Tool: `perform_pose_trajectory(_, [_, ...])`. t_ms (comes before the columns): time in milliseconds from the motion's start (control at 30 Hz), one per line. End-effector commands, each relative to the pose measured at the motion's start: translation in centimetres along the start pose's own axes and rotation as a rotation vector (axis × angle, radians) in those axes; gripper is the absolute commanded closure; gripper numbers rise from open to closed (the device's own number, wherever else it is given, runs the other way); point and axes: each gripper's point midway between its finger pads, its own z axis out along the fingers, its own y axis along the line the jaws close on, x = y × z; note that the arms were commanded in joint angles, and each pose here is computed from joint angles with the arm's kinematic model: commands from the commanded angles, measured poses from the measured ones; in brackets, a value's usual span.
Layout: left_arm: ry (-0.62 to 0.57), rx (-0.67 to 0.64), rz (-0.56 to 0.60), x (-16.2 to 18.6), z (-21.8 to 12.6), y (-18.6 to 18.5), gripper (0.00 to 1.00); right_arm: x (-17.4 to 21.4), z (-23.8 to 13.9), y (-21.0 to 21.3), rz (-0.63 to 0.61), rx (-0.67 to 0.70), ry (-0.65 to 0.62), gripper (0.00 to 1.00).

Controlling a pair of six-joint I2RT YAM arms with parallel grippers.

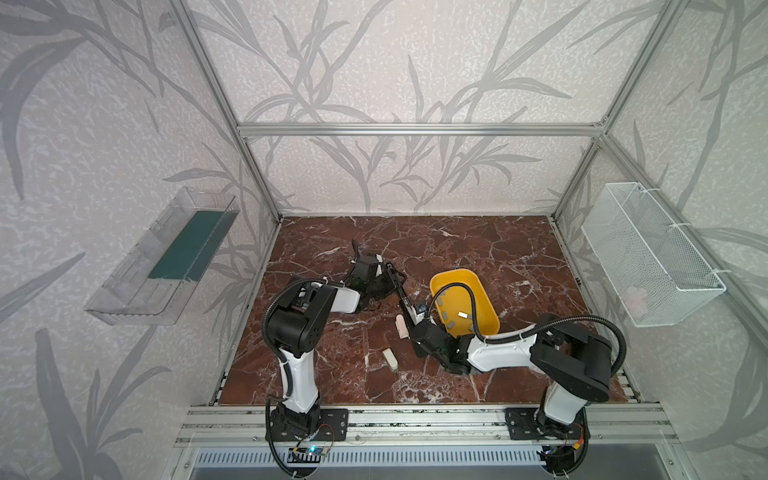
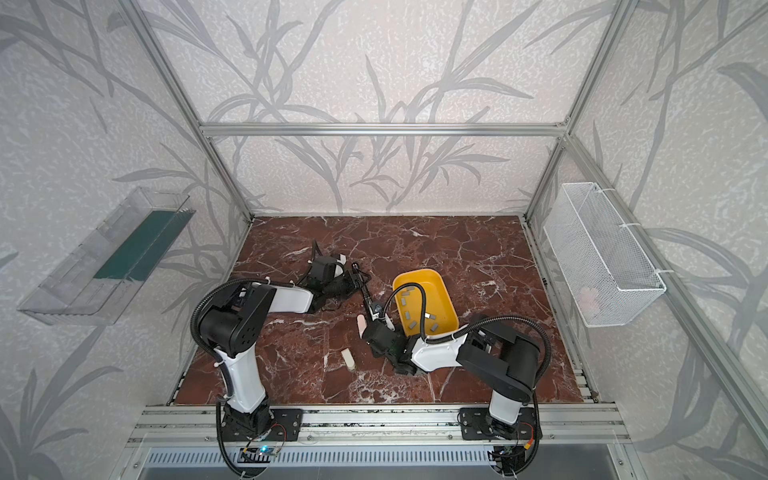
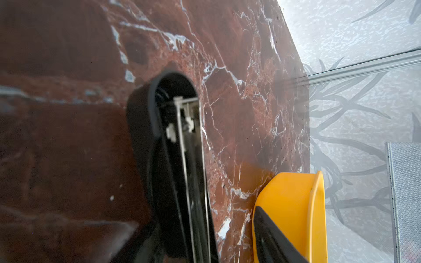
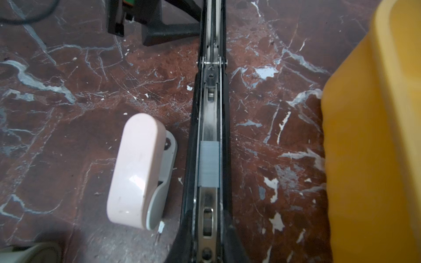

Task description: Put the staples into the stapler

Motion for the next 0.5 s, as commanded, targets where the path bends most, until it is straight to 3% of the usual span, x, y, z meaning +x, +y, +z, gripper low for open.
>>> perform_pose_trajectory(0, [0.01,0.066,-0.017,-1.2,0.5,-0.6,0.38,2.8,-0.5,0.6,-0.054,-0.063,0.069,0.94])
perform_pose_trajectory(467, [-0.052,0.194,0.05,-4.6,-0.7,-3.5,0.38,3.3,-0.7,1.7,-0.114,-0.071,0.022,1.0])
